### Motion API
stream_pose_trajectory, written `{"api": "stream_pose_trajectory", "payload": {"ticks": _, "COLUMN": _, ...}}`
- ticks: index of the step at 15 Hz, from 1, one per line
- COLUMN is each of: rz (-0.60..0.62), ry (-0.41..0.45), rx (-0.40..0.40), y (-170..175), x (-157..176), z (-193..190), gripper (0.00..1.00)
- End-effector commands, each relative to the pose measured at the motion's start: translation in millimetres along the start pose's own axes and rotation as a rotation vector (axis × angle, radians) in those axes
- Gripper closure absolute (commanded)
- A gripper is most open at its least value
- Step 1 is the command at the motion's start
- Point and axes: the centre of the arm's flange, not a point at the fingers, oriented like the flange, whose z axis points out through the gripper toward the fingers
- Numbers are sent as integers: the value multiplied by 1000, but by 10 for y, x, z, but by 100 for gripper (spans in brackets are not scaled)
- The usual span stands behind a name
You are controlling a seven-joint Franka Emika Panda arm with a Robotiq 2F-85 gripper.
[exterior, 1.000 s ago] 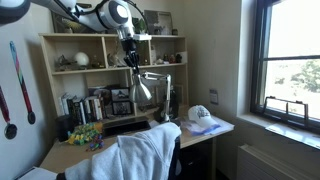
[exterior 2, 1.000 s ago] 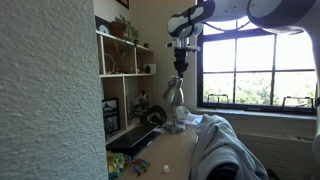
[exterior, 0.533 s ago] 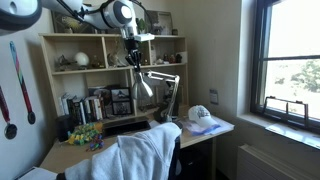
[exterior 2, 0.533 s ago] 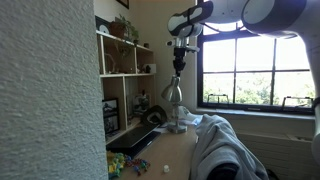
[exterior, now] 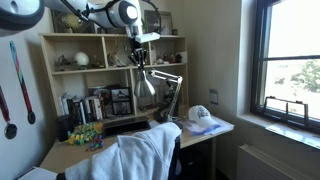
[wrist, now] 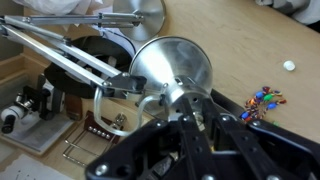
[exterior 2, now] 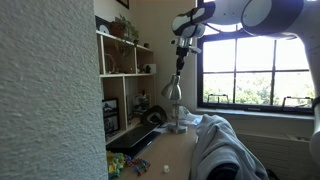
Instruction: Twist the knob on the lamp.
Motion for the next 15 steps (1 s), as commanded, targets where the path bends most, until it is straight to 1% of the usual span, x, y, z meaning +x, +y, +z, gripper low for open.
{"api": "stream_pose_trajectory", "payload": {"ticks": 1, "rz": 113, "ry": 15, "rx": -52, "y": -42, "x": 7, "z": -72, "gripper": 94}}
{"api": "stream_pose_trajectory", "payload": {"ticks": 5, "rz": 200, "ry": 7, "rx": -106, "y": -132, "x": 55, "z": -106, "gripper": 94}}
{"api": "stream_pose_trajectory", "payload": {"ticks": 10, "rz": 308, "ry": -31, "rx": -122, "y": -344, "x": 137, "z": -161, "gripper": 94}}
{"api": "stream_pose_trajectory", "payload": {"ticks": 15, "rz": 434, "ry": -62, "rx": -165, "y": -492, "x": 157, "z": -176, "gripper": 94}}
